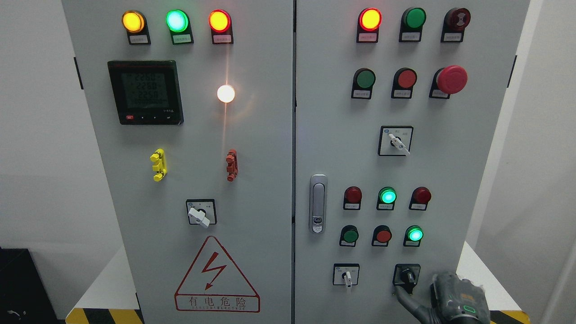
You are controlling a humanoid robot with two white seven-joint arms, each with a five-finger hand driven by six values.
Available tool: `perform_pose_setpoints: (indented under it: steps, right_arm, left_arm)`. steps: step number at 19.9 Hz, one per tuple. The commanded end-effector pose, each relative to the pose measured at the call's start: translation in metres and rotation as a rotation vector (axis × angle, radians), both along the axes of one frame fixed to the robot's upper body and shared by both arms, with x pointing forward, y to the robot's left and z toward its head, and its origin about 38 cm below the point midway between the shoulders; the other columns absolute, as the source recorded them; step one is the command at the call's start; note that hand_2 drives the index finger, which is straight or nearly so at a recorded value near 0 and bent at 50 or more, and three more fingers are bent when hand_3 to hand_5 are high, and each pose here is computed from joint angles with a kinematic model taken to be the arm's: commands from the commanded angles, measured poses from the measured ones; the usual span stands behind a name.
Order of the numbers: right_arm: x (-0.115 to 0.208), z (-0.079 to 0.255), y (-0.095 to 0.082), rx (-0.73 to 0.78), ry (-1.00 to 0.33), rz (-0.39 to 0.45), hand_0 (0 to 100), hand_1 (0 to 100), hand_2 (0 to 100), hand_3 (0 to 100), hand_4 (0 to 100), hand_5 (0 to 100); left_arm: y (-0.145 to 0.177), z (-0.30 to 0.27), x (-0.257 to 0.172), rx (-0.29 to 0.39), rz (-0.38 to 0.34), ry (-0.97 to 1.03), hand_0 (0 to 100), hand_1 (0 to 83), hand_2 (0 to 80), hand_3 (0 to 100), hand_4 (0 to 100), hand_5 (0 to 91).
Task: Flip black knob to close circuit
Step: 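Grip the black knob with the right hand and twist it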
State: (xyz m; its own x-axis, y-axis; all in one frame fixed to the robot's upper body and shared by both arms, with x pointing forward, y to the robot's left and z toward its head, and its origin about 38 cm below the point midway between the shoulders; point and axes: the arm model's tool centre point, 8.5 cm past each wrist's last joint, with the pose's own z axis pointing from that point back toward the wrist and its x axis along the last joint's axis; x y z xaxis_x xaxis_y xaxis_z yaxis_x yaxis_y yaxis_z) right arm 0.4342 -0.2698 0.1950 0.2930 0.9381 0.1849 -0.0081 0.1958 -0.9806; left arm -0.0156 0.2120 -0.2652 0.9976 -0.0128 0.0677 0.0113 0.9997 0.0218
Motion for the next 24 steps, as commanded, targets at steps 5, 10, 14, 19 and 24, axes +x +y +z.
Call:
perform_pose_setpoints:
  steps: [5, 10, 14, 19, 24]
  right_arm:
    - [-0.0024, 0.0040, -0.0066, 0.006, -0.013, -0.013, 0, 0, 87, 100, 90, 87]
    - [-0.0024, 0.0042, -0.0071, -0.007, -0.014, -0.005, 0, 0, 87, 100, 90, 87]
    - [-0.0025, 0.0022, -0.0065, -0.013, -0.010, 0.002, 0, 0, 87, 100, 90, 87]
    - [-0.0027, 0.0005, -0.0090, -0.016, -0.009, -0.003, 0, 0, 88, 100, 90, 87]
    - [-0.0028, 0.0005, -0.0091, -0.015, -0.010, -0.004, 0, 0, 88, 100, 90, 87]
  left_arm:
    - [0.0001, 0.0000, 0.0000, 0.001, 0.000, 0.000, 12, 55.6, 0.0, 0, 0, 0.0]
    - [0.0001, 0.0000, 0.0000, 0.001, 0.000, 0.000, 12, 55.6, 0.0, 0, 0, 0.0]
    - [0.0001, 0.0000, 0.0000, 0.001, 0.000, 0.000, 12, 55.6, 0.0, 0, 0, 0.0]
    - [0.0001, 0.0000, 0.0000, 0.001, 0.000, 0.000, 12, 55.6, 0.0, 0, 0, 0.0]
    - [0.0001, 0.0000, 0.0000, 0.001, 0.000, 0.000, 12, 55.6, 0.0, 0, 0, 0.0]
